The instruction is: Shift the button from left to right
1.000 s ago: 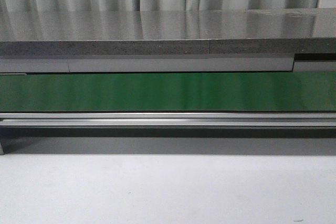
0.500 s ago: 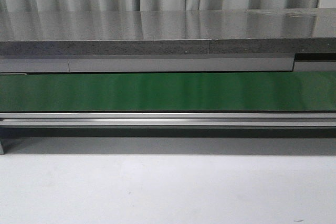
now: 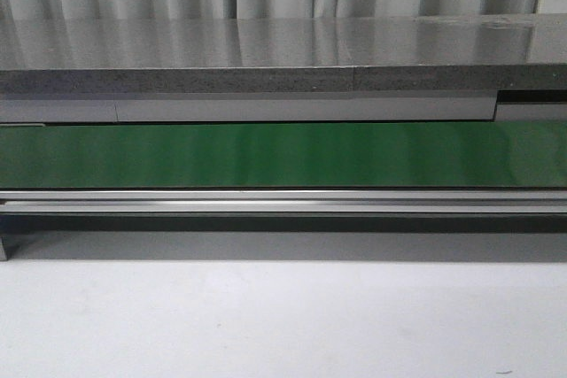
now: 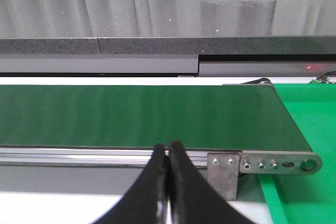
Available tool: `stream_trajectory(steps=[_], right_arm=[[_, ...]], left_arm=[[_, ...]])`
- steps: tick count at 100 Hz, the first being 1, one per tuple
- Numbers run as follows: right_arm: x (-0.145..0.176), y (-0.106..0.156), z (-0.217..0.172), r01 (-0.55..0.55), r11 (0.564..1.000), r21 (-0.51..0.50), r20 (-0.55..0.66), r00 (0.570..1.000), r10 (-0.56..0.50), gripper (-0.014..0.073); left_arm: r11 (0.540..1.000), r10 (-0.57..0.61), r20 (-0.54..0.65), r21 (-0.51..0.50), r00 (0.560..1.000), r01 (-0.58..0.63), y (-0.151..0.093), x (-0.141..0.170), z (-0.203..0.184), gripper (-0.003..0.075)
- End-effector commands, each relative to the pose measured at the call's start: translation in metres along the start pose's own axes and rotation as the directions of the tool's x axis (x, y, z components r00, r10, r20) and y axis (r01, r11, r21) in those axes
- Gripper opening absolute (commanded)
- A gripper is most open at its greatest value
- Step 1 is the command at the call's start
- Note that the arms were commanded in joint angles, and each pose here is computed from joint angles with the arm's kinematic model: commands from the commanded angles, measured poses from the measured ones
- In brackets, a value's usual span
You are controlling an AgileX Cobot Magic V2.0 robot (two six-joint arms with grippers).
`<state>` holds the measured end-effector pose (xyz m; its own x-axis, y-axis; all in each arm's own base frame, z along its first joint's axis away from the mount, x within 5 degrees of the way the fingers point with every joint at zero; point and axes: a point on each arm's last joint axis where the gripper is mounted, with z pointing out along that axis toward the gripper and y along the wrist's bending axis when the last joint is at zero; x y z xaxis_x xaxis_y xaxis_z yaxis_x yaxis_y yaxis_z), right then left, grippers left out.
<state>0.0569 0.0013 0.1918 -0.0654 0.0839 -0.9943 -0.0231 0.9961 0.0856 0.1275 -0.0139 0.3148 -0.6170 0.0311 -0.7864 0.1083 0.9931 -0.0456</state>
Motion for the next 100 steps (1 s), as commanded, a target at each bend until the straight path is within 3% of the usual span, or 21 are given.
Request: stream_trajectory(steps=[1,17,27,53,68,100], right_arm=[[-0.008,0.001,-0.002,0.003,1.000,-0.013,0.100,0.995,-0.001,-0.0068],[-0.008,0.001,-0.002,0.003,1.000,-0.013,0.100,0.995,-0.001,-0.0068],[-0.008,0.001,-0.002,0.003,1.000,-0.013,0.100,0.995,-0.001,-0.0068],[-0.008,0.001,-0.002,0.003,1.000,-0.013,0.100,0.995,-0.001,-0.0068],[-0.008,0.001,-0.002,0.003,1.000,-0.013,0.100,0.995,-0.001,-0.0068],[-0.008,0.001,-0.002,0.003,1.000,-0.014,0.100,0.995,-0.001,-0.0068]], left_arm=[[1.000,-0.020,0.082,0.004,0.996,0.020,0.000,-0.014,-0.006,0.0162],[1.000,-0.016,0.074,0.001,0.997,0.015,0.000,-0.014,-0.006,0.0552],[1.000,-0.016,0.074,0.001,0.997,0.015,0.000,-0.014,-0.006,0.0678],[0.999,-0.016,0.040,-0.039,0.999,0.018,0.005,-0.015,-0.002,0.0687],[0.988,-0.059,-0.039,-0.143,0.998,0.052,0.022,-0.024,0.007,0.0687],[0.948,-0.195,-0.090,-0.274,0.977,0.164,0.067,-0.056,0.043,0.0687]])
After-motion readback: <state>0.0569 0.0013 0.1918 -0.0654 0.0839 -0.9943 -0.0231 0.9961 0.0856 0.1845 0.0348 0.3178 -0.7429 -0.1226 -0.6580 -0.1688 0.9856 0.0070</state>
